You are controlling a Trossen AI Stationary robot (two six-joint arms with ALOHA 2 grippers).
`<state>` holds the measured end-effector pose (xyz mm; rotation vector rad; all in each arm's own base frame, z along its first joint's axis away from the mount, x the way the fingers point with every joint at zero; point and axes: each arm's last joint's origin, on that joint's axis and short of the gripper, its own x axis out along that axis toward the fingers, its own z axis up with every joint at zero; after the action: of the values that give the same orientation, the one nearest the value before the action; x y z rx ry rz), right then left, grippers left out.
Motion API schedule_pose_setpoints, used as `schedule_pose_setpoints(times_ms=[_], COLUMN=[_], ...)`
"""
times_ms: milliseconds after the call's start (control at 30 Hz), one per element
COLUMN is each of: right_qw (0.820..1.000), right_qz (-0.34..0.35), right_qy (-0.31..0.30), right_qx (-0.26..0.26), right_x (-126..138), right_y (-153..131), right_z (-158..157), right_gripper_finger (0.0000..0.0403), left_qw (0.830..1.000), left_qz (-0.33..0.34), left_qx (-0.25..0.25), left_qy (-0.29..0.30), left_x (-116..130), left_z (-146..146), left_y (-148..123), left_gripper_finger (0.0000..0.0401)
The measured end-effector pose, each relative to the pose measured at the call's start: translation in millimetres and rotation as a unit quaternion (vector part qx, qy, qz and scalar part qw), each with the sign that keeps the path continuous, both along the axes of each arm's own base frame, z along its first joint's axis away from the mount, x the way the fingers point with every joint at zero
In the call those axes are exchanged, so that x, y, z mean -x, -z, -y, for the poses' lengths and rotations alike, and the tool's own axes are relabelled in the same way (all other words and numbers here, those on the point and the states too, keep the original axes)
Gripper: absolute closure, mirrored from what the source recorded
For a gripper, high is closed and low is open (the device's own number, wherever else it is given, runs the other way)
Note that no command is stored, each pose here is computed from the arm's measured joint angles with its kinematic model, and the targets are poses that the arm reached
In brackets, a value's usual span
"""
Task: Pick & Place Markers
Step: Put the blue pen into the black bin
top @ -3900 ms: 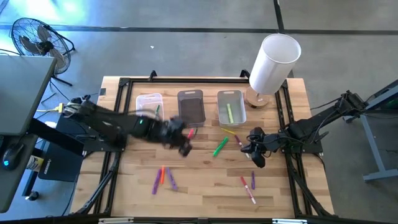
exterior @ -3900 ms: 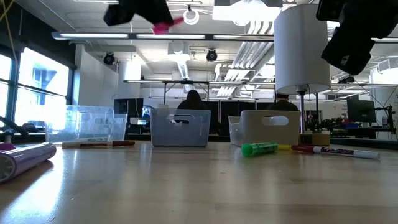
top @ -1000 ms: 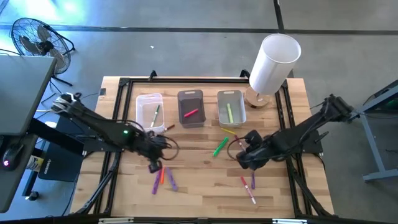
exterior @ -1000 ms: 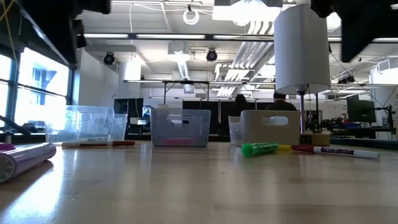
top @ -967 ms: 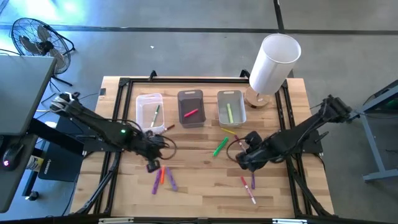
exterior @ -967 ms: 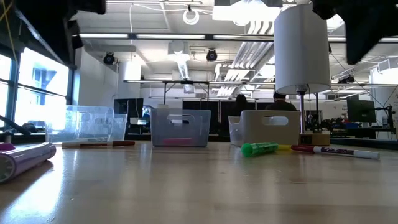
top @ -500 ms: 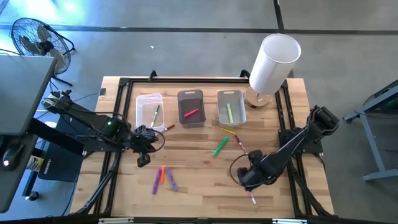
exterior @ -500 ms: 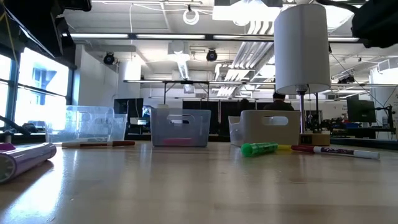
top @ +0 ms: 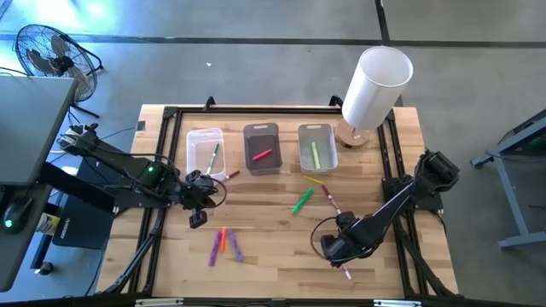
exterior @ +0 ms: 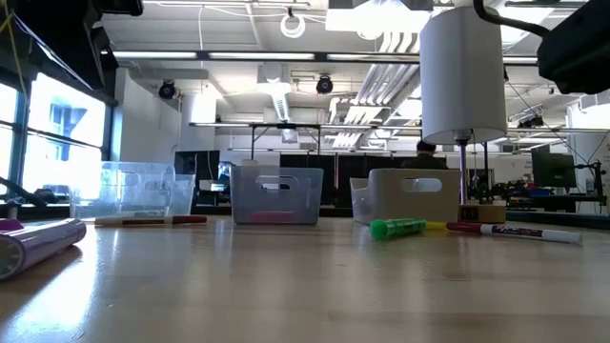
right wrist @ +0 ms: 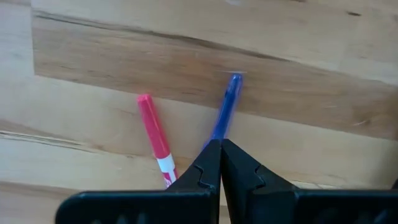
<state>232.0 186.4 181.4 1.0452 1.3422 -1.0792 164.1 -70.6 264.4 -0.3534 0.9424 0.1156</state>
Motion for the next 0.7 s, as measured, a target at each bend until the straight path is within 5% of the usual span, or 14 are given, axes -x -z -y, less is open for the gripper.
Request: schedule_pose_setpoints(times_ms=[333, 700], right_qw=[1.000, 1.000], right_qz=[0.004, 0.006], right_qy=[-0.026, -0.030], right_qx=[0.005, 0.006], right_x=[5.5, 7.4], right_y=[0.0, 0.0], right_z=[-6.6, -9.0], right_gripper_finger=[0.0396, 0.0283], left_qw=[1.000, 1.000], left_qz=[0.004, 0.002], left_qx=[0.003, 0.022], left_qy=[-0.003, -0.022], left_x=[-0.7, -0.7], left_z=[0.2, 0.5], left_y=[-0.5, -0.7], left_gripper_finger=[0.0401, 0.0401])
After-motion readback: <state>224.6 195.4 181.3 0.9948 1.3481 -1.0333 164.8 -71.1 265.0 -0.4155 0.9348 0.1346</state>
